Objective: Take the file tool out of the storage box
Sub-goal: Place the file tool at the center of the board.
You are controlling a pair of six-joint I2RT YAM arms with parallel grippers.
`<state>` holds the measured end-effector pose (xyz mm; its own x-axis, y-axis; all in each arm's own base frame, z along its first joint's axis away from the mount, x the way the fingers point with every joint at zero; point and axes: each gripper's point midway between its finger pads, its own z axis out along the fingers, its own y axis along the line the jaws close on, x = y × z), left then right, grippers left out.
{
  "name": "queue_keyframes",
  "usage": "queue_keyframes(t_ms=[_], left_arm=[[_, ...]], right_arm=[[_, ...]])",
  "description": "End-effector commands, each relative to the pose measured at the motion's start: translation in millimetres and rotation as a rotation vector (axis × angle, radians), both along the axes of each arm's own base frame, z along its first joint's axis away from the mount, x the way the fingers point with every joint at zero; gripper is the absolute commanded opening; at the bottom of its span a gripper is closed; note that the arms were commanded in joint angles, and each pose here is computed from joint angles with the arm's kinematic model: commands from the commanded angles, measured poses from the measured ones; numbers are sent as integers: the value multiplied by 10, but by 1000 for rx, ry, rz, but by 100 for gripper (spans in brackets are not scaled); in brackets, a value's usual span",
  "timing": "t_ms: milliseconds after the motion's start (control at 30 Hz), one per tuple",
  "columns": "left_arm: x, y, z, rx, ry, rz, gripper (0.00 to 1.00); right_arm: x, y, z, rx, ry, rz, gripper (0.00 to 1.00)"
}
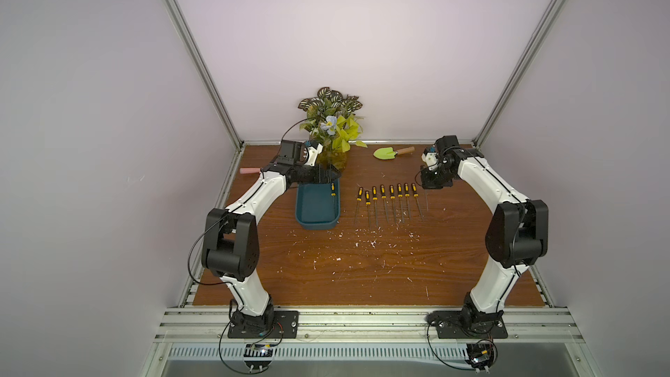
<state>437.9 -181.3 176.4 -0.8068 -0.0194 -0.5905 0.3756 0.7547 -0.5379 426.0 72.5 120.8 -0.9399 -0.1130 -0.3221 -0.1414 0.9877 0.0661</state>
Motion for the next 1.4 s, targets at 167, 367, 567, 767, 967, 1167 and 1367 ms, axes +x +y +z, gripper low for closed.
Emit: queue_keyframes(t_ms=[167, 367, 567, 767, 967, 1167, 1367], left_arm=[[-33, 213, -280, 142, 63, 43, 100], [-53, 231, -407, 156, 95, 47, 100], [-52, 242, -489, 167, 119, 48, 100], [-63, 272, -578, 187, 143, 60, 100], [-71, 281, -657, 214, 164, 62, 100], [-80, 259, -721, 228, 177, 54, 100], [-65, 257, -794, 241, 196, 64, 100]], right_arm=[[100, -244, -350, -131, 76, 12, 0], [227, -263, -493, -103, 74, -16, 0], [284, -252, -628, -89, 85, -21, 0], [292, -261, -733, -87, 103, -33, 1], [266, -262, -772, -87, 121, -39, 8], [289, -249, -677, -66, 101, -64, 22], [314, -253, -423, -57, 48, -86, 27]])
